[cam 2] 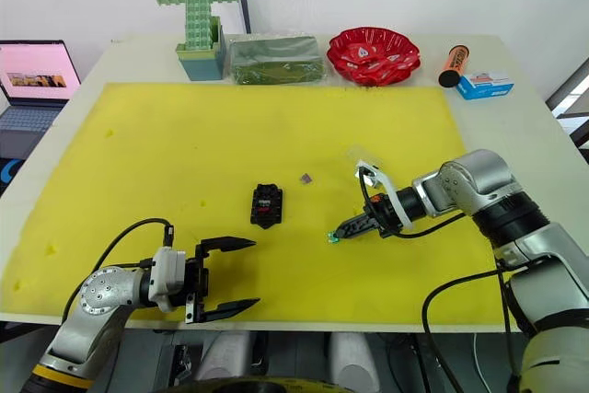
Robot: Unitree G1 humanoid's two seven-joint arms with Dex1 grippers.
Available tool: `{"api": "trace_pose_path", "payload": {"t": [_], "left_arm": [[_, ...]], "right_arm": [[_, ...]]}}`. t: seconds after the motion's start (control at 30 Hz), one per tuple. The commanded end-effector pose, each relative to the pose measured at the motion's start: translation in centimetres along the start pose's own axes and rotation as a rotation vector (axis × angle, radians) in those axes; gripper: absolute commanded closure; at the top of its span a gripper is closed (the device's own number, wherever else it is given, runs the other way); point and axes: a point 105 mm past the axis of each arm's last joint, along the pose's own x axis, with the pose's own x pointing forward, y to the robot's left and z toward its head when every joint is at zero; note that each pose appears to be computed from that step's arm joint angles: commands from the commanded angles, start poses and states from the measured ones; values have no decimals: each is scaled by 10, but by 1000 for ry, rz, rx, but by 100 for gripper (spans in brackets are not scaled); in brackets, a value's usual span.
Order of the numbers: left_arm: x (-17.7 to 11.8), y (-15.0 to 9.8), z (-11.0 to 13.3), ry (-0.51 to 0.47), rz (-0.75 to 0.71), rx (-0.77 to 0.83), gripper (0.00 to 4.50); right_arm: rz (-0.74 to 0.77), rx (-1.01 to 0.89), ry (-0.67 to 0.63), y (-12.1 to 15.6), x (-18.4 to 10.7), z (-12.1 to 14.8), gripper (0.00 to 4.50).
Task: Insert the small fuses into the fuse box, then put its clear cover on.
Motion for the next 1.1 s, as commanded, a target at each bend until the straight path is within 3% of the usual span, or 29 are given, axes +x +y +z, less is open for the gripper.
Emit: {"api": "trace_pose_path", "payload": {"t": [0.03,0.2,0.37,0.53,0.7,0.93,1.07,1.1], "left_arm": [[2,2,7,-16,-3,36,0],[2,3,7,-16,-7,38,0],[2,3,7,-19,-12,36,0],[2,2,7,-20,-24,31,0],[5,3,7,-27,-48,31,0],[6,6,9,-28,-64,44,0],[6,5,9,-23,-58,42,0],[6,4,9,-22,-57,41,0]], "right_arm": [[25,-33,-25,5,-4,11,399],[-33,23,-110,-3,-21,17,241],[-49,87,-210,2,-47,12,241],[10,161,-248,18,-58,-10,241],[125,206,-308,23,-45,-15,241],[101,235,-297,14,-21,-14,241],[64,249,-285,8,-15,-17,329],[62,250,-282,8,-15,-17,329]]}}
